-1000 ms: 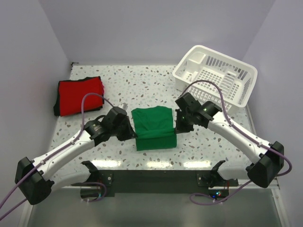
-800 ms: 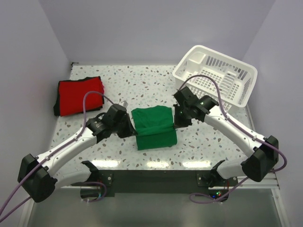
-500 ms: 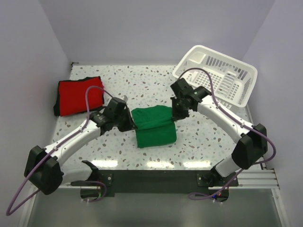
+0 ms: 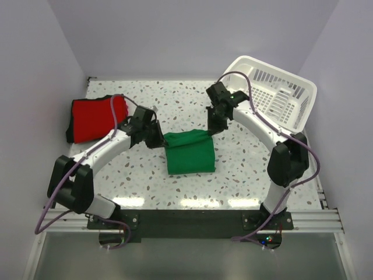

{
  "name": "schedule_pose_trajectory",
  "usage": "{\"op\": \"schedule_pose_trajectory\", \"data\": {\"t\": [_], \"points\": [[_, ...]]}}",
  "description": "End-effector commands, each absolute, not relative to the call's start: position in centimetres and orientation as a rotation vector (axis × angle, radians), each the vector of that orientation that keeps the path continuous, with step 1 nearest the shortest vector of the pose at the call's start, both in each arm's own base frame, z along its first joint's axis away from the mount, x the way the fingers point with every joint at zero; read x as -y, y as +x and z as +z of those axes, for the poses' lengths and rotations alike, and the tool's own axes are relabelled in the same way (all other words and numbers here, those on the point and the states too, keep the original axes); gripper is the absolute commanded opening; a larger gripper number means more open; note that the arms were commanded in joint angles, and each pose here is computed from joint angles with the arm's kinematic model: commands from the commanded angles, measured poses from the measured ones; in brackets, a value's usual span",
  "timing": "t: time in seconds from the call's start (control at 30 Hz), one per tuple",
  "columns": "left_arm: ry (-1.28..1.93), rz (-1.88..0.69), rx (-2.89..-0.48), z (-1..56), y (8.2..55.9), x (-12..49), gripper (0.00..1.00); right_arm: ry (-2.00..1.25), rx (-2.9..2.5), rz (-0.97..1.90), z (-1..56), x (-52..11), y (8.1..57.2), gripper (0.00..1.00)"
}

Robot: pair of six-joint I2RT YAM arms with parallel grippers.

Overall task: Fold and stack the t-shirts
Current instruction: Fold the tshirt

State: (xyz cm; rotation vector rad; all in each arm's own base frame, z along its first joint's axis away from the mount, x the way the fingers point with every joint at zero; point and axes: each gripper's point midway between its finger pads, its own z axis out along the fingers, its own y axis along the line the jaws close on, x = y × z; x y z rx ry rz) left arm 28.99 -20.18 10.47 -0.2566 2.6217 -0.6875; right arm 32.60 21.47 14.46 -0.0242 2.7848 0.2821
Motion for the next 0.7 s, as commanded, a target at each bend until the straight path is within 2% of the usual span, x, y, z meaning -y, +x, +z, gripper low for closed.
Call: {"op": "schedule_pose_trajectory", "data": {"t": [0.0,0.3,0.63,0.67], "points": [[-0.201,-0.701,-2.533,12.6,32.4,20.2,0.00,-0.047,-2.727,0.288,15.9,-21.5,35.2,0.00],[-0.222,-0.651,-2.586,10.2,35.3,19.0,0.00,-0.057,-2.765,0.292,14.1,-22.3,38.8,0.00],[-0.247,-0.593,-2.642,7.8,36.9,17.7,0.00,-0.066,-2.812,0.274,11.9,-22.8,40.2,0.00],[-0.255,-0.580,-2.640,7.7,37.1,17.5,0.05,-0.073,-2.802,0.281,12.1,-23.0,40.5,0.00]]}}
